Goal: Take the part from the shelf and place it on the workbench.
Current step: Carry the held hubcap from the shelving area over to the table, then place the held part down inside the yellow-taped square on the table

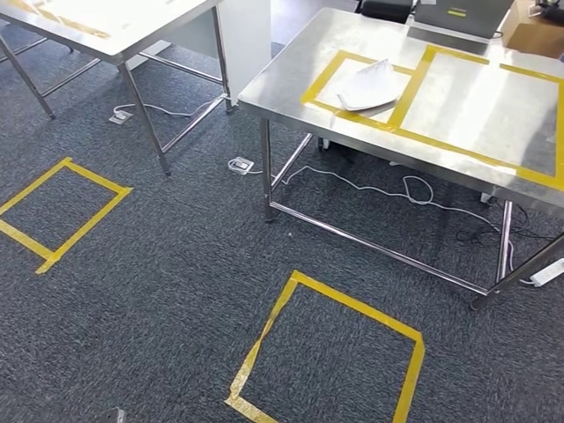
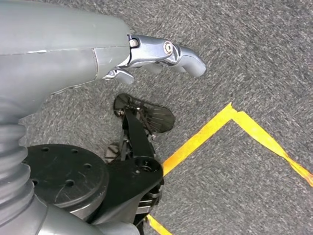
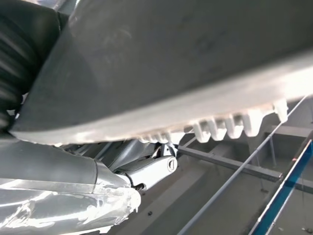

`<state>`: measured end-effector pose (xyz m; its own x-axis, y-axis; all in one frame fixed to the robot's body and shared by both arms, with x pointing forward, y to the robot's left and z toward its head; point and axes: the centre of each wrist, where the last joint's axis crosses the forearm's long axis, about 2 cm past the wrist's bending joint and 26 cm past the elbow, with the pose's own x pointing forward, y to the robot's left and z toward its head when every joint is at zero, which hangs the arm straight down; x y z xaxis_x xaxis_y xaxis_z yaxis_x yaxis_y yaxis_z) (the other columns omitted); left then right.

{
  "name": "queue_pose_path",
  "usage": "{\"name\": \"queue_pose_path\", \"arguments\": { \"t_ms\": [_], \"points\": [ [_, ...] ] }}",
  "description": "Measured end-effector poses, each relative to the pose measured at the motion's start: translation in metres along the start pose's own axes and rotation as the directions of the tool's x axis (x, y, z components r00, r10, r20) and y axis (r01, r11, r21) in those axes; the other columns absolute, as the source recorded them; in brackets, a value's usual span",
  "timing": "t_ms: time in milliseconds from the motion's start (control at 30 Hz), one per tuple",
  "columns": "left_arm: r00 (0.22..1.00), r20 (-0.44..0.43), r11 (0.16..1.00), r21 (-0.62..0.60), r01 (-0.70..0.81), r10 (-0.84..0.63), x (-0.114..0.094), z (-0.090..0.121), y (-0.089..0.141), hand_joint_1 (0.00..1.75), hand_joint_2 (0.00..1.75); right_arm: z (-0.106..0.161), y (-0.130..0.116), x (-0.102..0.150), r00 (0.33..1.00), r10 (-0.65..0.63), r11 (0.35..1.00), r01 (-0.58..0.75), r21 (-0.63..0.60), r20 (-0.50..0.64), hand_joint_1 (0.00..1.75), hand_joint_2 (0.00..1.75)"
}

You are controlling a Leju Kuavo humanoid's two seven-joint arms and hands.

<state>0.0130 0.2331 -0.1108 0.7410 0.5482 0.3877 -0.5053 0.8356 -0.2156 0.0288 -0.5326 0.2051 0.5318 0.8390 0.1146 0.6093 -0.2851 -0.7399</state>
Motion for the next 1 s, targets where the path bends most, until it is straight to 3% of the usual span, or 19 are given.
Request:
{"name": "queue_pose_path", "arguments": {
  "t_ms": [433,733,1000],
  "points": [
    [1.000,0.021,1.000,-0.006,0.005,-0.005,0.001,0.000,0.000,0.00,1.75,-0.004,-0.002,-0.003,1.000,0.000,1.000,0.000,0.002,0.004,1.75,1.75],
    [1.000,0.005,1.000,0.017,0.007,-0.007,-0.010,0.005,0.008,0.00,1.75,-0.004,-0.006,0.000,1.000,-0.017,1.000,0.017,0.012,0.011,1.75,1.75],
    [1.000,0.009,1.000,-0.010,-0.001,0.001,-0.007,0.003,-0.005,0.00,1.75,-0.007,-0.008,0.003,0.999,-0.022,1.000,0.021,0.006,0.027,1.75,1.75]
  ]
}}
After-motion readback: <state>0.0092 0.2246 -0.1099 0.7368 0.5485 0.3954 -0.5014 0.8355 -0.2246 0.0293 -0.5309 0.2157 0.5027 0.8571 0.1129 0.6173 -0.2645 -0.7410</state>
